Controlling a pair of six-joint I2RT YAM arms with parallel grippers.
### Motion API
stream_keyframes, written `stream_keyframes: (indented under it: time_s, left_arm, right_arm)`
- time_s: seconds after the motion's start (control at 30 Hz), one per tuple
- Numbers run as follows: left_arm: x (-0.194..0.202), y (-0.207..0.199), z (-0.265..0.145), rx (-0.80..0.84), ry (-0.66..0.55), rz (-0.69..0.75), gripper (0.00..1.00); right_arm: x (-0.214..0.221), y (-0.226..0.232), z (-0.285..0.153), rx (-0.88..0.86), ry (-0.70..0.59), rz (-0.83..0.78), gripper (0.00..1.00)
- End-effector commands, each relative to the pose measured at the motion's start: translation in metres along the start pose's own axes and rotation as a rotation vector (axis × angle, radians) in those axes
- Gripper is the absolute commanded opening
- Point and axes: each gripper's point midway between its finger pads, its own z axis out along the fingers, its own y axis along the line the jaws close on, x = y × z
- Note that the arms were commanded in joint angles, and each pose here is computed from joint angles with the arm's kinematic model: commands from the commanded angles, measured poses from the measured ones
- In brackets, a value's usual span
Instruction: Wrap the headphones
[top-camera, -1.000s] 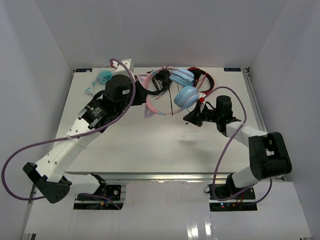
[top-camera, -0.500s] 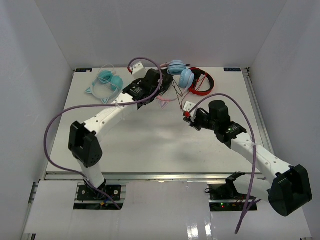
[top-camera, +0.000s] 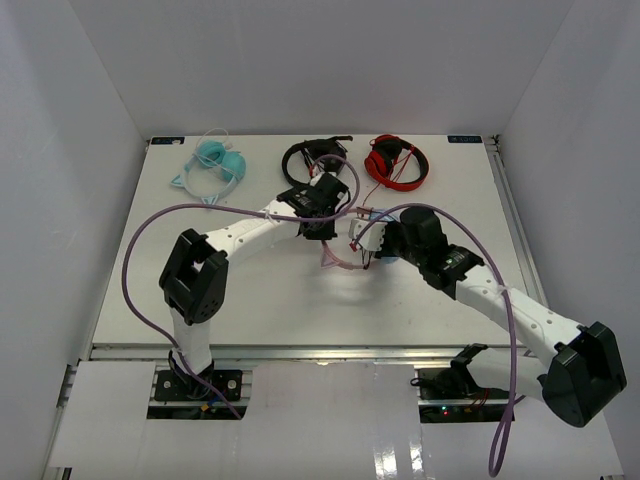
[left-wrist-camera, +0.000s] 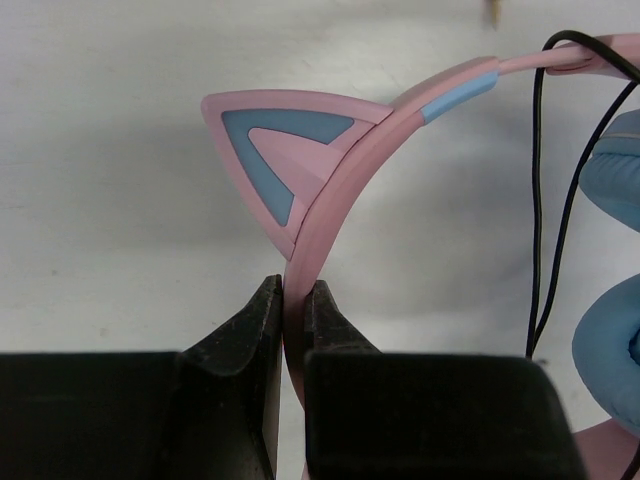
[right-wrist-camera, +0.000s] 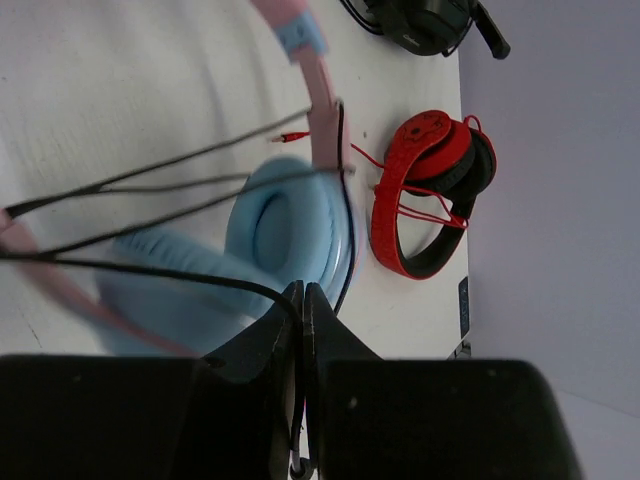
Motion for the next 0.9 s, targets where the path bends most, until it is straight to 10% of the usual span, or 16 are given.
stream_keyframes:
  time_s: [0.0,0.87]
  left_arm:
    - [0.025,-0.049,-0.024,0.269,0.057,0.245,0.0]
    - [0.072,-0.026,-0.021,0.345,0.154,0.323,0.0]
  right_arm:
    - [-0.021,-0.033,0.001,0.117,-0.035,-0.088,0.08]
    - [0.024,0.012,0.031,-0.056,-0.04,0.094,0.57]
